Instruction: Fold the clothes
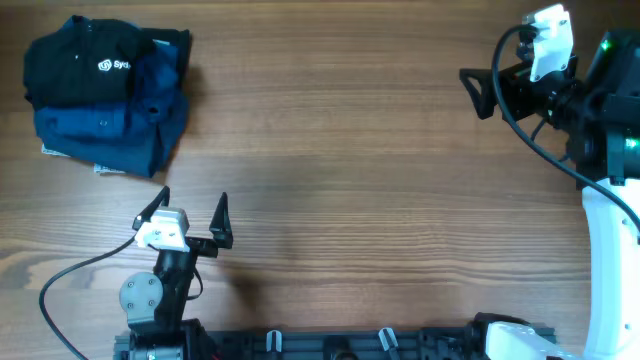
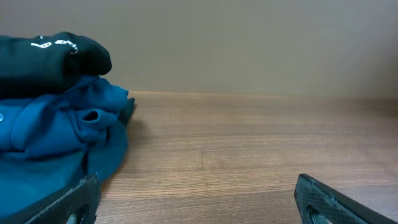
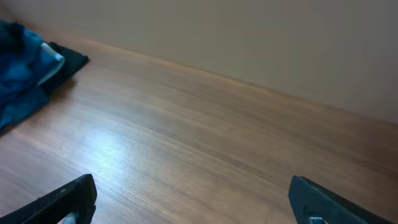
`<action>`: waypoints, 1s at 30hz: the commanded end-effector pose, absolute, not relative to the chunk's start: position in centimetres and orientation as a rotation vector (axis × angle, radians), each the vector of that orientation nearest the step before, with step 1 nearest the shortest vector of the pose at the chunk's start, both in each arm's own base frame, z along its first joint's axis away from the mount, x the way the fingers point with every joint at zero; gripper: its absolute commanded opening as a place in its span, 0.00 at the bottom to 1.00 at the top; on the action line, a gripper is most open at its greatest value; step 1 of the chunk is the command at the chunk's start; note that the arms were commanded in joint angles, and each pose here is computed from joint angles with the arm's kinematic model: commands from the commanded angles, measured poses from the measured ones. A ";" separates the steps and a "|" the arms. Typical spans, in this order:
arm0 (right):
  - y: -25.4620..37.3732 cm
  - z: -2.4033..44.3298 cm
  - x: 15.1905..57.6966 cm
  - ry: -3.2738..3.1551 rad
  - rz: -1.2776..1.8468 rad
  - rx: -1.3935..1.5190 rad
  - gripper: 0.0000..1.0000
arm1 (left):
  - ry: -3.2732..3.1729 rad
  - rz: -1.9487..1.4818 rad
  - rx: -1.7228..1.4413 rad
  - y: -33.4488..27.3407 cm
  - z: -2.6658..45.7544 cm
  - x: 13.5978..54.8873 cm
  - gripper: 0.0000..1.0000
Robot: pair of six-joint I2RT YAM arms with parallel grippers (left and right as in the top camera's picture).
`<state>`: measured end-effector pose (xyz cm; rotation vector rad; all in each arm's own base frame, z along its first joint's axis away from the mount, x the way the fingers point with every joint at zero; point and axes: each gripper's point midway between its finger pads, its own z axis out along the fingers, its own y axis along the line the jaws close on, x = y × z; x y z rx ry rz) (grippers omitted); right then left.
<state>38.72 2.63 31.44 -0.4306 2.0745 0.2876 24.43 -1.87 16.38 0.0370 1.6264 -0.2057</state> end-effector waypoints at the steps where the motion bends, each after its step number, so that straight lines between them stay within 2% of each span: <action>1: 2.3 31.4 38.3 2.098 0.260 -0.413 1.00 | 1.634 -0.219 0.027 -1.9 16.1 24.4 1.00; 6: 1.2 36.1 37.2 1.902 0.109 -0.290 1.00 | 1.634 -0.219 0.027 -1.9 16.1 24.4 1.00; 9: -0.7 38.7 35.6 1.729 0.013 -0.075 1.00 | 1.634 -0.219 0.027 -1.9 16.1 24.4 1.00; 14: -1.8 39.5 31.6 1.443 0.026 0.073 1.00 | 1.633 -0.218 0.027 -1.9 16.1 24.4 1.00; 18: -1.5 36.8 28.8 1.339 0.043 0.077 1.00 | 1.633 -0.218 0.027 -1.9 16.1 24.4 1.00; 23: -1.3 30.3 26.3 1.370 0.074 0.104 1.00 | 1.634 -0.219 0.027 -1.9 16.1 24.4 1.00; 30: -1.1 24.3 24.7 1.383 0.117 0.135 1.00 | 1.634 -0.219 0.027 -1.9 16.1 24.4 1.00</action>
